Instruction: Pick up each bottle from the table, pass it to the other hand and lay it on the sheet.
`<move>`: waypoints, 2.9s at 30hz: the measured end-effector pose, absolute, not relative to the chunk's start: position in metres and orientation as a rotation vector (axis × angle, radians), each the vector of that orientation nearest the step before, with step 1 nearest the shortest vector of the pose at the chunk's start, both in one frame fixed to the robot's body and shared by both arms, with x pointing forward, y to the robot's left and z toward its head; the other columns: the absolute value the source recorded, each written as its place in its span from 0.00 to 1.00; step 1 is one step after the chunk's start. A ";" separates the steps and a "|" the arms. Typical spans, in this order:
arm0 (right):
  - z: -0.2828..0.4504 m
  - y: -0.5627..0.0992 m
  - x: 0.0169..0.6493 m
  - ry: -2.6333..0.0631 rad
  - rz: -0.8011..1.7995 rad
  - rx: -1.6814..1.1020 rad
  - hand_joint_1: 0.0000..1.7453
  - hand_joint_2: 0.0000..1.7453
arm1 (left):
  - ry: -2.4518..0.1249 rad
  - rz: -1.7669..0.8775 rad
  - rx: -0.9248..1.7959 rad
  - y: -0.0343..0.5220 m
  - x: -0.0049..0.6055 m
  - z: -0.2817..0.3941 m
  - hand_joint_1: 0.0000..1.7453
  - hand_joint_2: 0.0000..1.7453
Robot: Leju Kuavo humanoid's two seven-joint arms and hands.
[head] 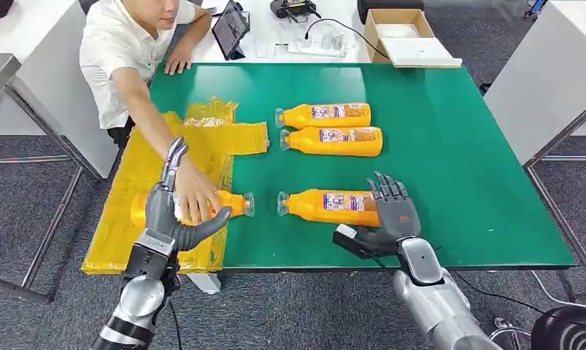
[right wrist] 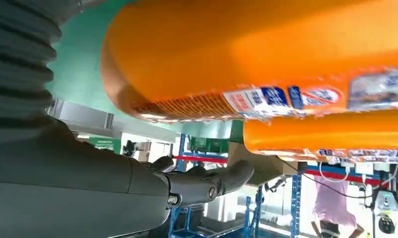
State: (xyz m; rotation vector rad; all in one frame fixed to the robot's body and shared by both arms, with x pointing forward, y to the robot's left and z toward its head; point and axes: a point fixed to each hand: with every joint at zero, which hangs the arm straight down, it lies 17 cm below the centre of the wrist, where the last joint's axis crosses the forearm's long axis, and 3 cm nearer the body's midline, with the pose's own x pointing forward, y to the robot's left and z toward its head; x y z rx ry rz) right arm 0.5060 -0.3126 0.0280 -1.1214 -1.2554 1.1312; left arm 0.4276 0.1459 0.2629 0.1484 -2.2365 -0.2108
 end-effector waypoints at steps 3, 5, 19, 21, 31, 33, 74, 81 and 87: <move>0.022 -0.314 0.507 -1.241 1.135 -1.089 0.00 1.00 | -2.236 -0.229 0.117 0.138 0.426 0.264 0.00 1.00; 0.014 -0.311 0.507 -1.237 1.136 -1.026 0.00 1.00 | -2.237 -0.238 0.099 0.133 0.425 0.264 0.00 1.00; -0.020 -0.298 0.508 -1.199 1.047 -0.654 0.97 1.00 | -2.265 -0.233 -0.033 0.114 0.425 0.282 0.00 1.00; -0.022 -0.297 0.509 -1.188 1.039 -0.620 0.98 1.00 | -2.267 -0.232 -0.061 0.111 0.425 0.285 0.00 1.00; -0.030 -0.301 0.511 -1.127 1.047 -0.573 1.00 1.00 | -2.281 -0.271 -0.121 0.097 0.423 0.292 0.00 1.00; -0.033 -0.301 0.510 -1.107 1.056 -0.554 1.00 1.00 | -2.279 -0.280 -0.140 0.093 0.423 0.292 0.00 1.00; 0.095 -0.158 0.450 -1.842 0.251 0.042 1.00 1.00 | -1.602 0.290 -0.749 0.069 0.406 0.178 0.00 1.00; 0.103 -0.095 0.433 -1.860 0.387 0.192 1.00 1.00 | -1.578 0.267 -0.842 0.054 0.397 0.183 0.00 1.00; 0.108 -0.046 0.411 -1.891 0.537 0.303 1.00 1.00 | -1.606 0.264 -0.890 0.052 0.396 0.195 0.00 1.00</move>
